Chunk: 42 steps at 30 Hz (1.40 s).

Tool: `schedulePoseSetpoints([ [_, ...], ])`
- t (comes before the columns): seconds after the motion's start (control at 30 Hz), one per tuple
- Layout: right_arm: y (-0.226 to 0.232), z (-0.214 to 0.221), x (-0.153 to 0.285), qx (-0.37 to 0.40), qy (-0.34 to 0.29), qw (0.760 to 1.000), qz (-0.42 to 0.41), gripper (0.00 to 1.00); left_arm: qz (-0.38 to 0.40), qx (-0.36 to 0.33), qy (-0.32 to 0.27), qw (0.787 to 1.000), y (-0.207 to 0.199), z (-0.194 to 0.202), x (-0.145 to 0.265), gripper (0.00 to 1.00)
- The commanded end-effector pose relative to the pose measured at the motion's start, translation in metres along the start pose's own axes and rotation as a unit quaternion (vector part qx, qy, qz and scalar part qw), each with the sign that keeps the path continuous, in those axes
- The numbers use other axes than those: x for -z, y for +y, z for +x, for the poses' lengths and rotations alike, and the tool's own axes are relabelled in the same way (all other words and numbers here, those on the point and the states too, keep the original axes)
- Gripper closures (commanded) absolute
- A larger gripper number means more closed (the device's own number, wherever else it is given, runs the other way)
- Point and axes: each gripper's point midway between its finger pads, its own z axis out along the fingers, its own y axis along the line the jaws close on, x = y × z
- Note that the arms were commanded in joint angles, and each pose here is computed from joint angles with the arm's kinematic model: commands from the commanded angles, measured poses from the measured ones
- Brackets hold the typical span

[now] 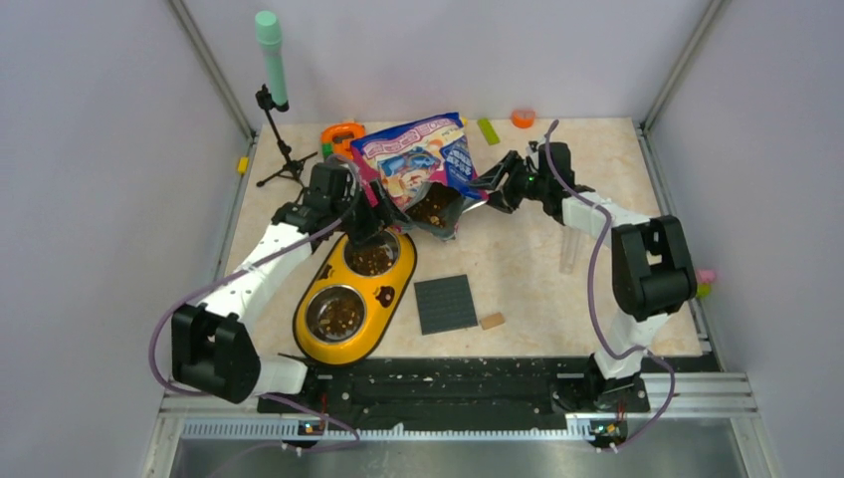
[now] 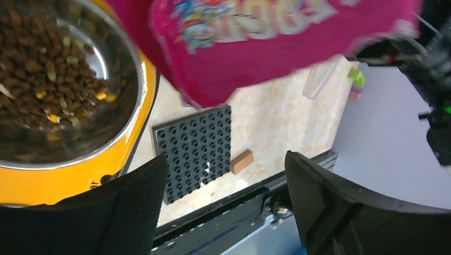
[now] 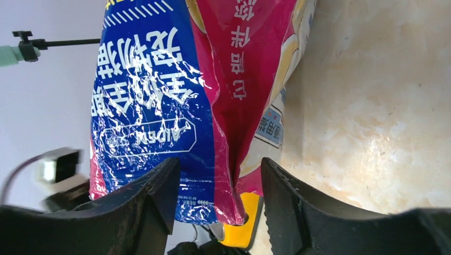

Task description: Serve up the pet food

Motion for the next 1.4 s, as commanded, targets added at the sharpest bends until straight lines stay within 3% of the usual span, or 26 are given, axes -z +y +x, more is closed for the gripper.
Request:
schedulePoseSetpoints([
  [0.0,0.02,-0.007,-0.002,0.003,0.006,0.999,-0.05,0.46,0.063,0.114,-0.075,0.989,-0.014,-0.02,-0.009,0.16],
  [0.1,0.018,-0.006,-0.003,0.002,0.009,0.999,-0.049,0.53,0.05,0.14,-0.11,0.983,0.003,-0.019,-0.01,0.22],
  [0.3,0.015,-0.003,-0.002,0.001,0.014,0.999,-0.049,0.53,0.14,0.201,-0.187,0.951,0.001,-0.035,-0.009,0.28],
  [0.53,0.015,-0.001,0.001,0.006,0.02,0.999,-0.046,0.53,0.141,0.272,-0.228,0.924,0.02,-0.04,-0.009,0.3],
  [0.93,0.009,-0.002,0.002,0.002,0.026,0.999,-0.031,0.53,0.192,0.337,-0.169,0.906,0.014,-0.034,-0.039,0.32],
  [1.23,0.01,-0.004,0.002,-0.001,0.023,0.999,-0.03,0.52,0.116,0.352,-0.197,0.908,0.05,-0.014,-0.025,0.25],
  [1.37,0.008,-0.003,0.001,0.0,0.028,0.999,-0.031,0.5,0.104,0.352,-0.171,0.914,0.053,-0.006,-0.035,0.23],
])
